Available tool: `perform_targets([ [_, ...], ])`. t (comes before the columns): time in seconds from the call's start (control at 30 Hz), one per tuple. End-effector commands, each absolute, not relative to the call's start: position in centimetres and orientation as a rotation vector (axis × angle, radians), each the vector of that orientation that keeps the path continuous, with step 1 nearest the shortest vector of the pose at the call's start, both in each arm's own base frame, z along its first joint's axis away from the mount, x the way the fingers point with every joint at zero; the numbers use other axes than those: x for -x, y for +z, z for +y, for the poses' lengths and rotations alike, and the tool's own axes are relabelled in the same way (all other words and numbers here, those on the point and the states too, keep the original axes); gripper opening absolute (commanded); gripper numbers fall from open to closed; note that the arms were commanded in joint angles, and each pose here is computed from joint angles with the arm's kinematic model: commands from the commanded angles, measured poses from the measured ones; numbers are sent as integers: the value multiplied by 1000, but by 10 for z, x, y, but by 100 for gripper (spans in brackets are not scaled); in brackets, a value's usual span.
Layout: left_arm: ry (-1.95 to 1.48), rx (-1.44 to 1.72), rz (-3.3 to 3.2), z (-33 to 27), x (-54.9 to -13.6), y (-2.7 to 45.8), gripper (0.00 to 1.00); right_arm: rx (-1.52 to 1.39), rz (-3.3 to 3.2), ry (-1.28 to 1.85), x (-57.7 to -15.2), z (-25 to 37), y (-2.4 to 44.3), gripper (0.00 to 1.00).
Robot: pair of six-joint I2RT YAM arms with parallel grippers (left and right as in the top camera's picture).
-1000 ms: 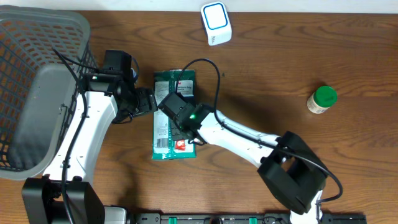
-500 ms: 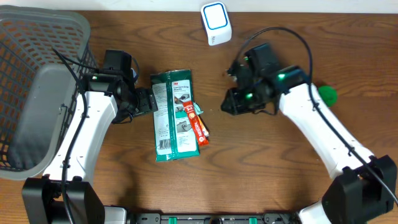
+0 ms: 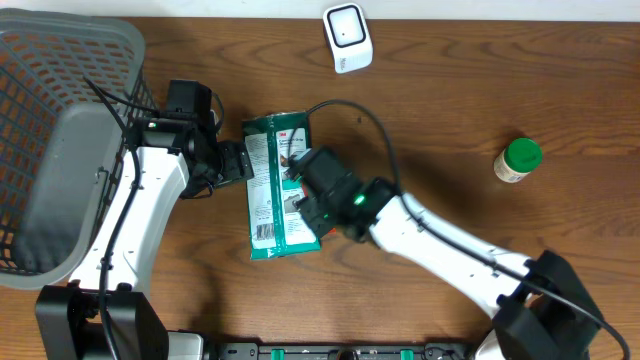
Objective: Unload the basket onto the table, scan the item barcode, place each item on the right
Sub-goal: 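Grasp the red Nescafe stick with the right gripper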
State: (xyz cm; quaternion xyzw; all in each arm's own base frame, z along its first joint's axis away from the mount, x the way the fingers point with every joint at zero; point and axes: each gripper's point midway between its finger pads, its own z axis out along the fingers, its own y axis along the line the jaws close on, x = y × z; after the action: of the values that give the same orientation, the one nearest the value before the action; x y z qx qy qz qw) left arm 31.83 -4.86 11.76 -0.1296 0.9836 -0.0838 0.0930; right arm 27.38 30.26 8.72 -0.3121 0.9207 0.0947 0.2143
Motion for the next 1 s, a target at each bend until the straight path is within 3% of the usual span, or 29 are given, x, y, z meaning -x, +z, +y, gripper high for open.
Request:
perform_targets([
  [0.0, -242, 391, 2930, -48, -317, 116, 86, 850, 2489, -18, -281, 297, 70, 45],
  [0.27, -242, 391, 2930, -48, -317, 116, 86, 901, 2586, -113, -270, 296, 15, 41],
  [0.4, -242, 391, 2930, -48, -317, 116, 86, 877, 2593, -114, -271, 295, 15, 26],
  [0.43, -242, 391, 2930, -48, -317, 116, 86, 872, 2590, -111, -272, 295, 17, 16],
  [0.53, -242, 391, 2930, -48, -317, 116, 86, 811, 2583, -78, -276, 291, 37, 1],
  [0.77, -243, 390, 2930, -48, -317, 116, 86, 676, 2501, 416, -280, 295, 144, 1],
  [0.97, -242, 391, 2930, -48, -317, 116, 86, 669, 2508, 1039, -269, 290, 185, 1],
])
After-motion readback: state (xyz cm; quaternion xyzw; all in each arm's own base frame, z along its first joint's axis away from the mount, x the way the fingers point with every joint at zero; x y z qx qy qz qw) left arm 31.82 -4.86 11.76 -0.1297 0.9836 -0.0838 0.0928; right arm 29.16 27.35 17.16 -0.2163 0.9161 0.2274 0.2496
